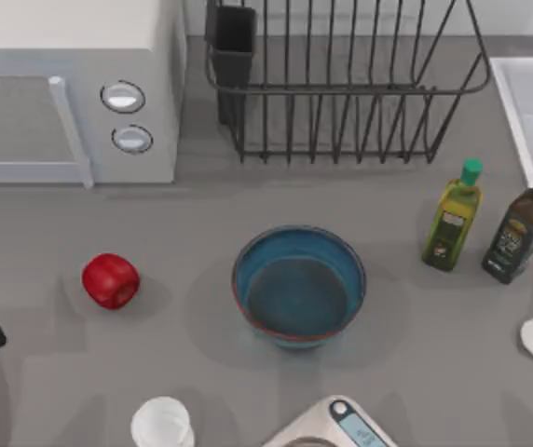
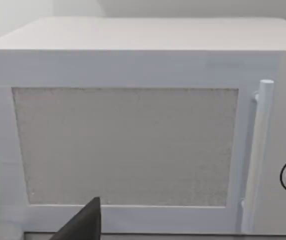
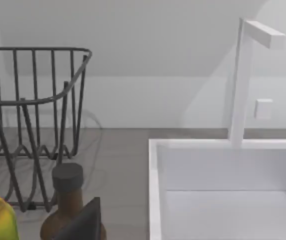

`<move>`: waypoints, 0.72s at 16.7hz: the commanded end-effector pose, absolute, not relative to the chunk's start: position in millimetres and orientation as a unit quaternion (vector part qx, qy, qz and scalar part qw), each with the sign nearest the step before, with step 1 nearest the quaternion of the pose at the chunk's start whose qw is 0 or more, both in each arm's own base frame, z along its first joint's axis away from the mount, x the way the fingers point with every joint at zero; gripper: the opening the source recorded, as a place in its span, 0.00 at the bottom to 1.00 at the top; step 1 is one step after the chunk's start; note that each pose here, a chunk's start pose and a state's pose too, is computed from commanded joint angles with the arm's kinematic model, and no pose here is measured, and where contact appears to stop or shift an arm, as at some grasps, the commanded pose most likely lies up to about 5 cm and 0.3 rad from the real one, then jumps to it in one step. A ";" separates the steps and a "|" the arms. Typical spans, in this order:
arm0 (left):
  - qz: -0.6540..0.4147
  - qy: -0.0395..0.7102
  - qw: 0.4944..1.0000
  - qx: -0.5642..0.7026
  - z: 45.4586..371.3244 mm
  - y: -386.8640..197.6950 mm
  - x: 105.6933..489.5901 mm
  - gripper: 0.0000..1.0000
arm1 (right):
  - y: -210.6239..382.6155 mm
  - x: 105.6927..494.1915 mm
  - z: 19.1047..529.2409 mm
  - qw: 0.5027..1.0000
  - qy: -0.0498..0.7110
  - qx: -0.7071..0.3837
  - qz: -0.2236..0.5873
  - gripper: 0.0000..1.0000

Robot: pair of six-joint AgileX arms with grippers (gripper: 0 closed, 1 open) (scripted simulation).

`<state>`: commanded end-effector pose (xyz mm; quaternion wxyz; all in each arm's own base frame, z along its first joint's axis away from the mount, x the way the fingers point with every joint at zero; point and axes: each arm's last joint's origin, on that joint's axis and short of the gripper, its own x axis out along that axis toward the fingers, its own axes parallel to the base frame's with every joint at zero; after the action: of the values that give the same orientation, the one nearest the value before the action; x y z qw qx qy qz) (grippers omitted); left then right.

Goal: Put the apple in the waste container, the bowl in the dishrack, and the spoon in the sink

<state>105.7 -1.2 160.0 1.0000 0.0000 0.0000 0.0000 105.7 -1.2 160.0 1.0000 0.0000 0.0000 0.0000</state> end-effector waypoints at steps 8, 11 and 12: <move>-0.027 0.087 0.996 0.024 194.8 -6.6 111.7 1.00 | -1.2 105.7 160.0 1.000 0.000 0.000 0.000 1.00; -0.056 0.187 0.979 0.053 222.3 -13.6 130.8 1.00 | -1.2 105.7 160.0 1.000 0.000 0.000 0.000 1.00; -0.068 0.226 0.970 0.064 230.3 -17.0 141.2 1.00 | -1.2 105.7 160.0 1.000 0.000 0.000 0.000 1.00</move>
<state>141.2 -17.0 230.3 0.9696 0.0645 0.2264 -0.0675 105.7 -1.2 160.0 1.0000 0.0000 0.0000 0.0000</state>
